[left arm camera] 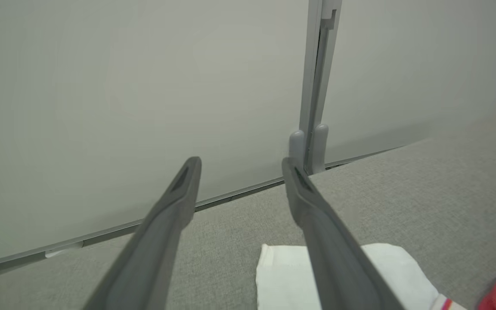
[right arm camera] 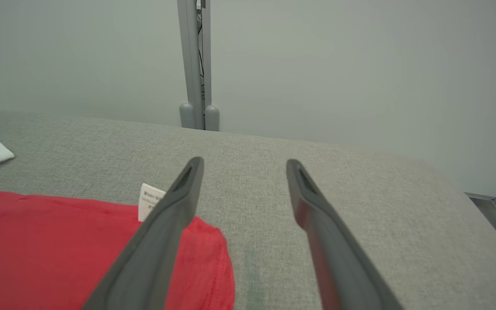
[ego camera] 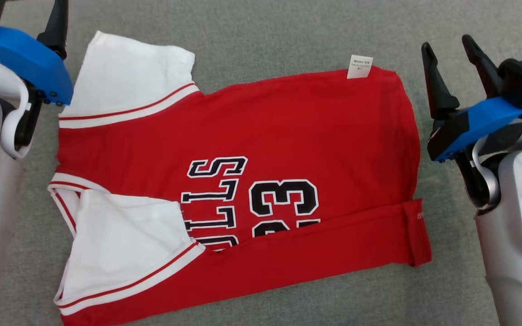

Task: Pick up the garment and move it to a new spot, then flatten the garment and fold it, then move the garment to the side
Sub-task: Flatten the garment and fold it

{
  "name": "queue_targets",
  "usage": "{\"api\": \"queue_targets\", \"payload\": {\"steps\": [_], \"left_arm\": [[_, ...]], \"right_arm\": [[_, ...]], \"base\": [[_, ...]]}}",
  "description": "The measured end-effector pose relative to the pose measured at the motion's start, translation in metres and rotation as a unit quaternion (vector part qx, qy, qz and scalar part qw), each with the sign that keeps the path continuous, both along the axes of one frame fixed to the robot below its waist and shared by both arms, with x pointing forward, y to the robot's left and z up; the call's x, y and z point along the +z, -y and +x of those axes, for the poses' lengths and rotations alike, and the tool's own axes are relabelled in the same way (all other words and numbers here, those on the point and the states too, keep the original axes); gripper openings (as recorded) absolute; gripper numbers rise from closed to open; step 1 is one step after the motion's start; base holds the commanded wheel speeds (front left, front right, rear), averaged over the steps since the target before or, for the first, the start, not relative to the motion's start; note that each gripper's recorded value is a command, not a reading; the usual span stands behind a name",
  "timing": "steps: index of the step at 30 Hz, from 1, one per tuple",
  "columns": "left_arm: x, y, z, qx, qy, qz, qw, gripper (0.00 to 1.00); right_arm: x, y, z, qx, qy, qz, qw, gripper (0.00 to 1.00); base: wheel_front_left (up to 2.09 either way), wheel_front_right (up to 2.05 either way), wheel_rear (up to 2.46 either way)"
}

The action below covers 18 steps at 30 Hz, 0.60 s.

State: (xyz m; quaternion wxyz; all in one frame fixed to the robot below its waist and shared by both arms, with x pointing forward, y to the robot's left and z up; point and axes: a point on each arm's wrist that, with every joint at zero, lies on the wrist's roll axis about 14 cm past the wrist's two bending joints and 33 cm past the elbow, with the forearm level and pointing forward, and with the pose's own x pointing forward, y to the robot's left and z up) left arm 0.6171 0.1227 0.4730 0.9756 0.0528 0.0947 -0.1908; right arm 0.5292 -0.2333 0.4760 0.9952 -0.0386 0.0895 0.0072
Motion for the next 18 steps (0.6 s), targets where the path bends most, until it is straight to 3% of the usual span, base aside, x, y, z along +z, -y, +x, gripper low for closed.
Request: {"api": "queue_targets", "payload": {"steps": [9,18], "left_arm": [[-0.09,0.006,0.008,-0.013,-0.136,0.027,0.99,1.0],[-0.134,0.01,-0.001,-0.035,-0.226,0.057,0.972,1.0]], "right_arm": [[-0.036,-0.002,0.016,0.003,-0.026,0.006,1.0,1.0],[-0.053,0.006,0.017,-0.005,-0.04,0.007,0.999,1.0]], "base": [[0.0,0.0,0.0],[0.0,0.0,0.0]]}}
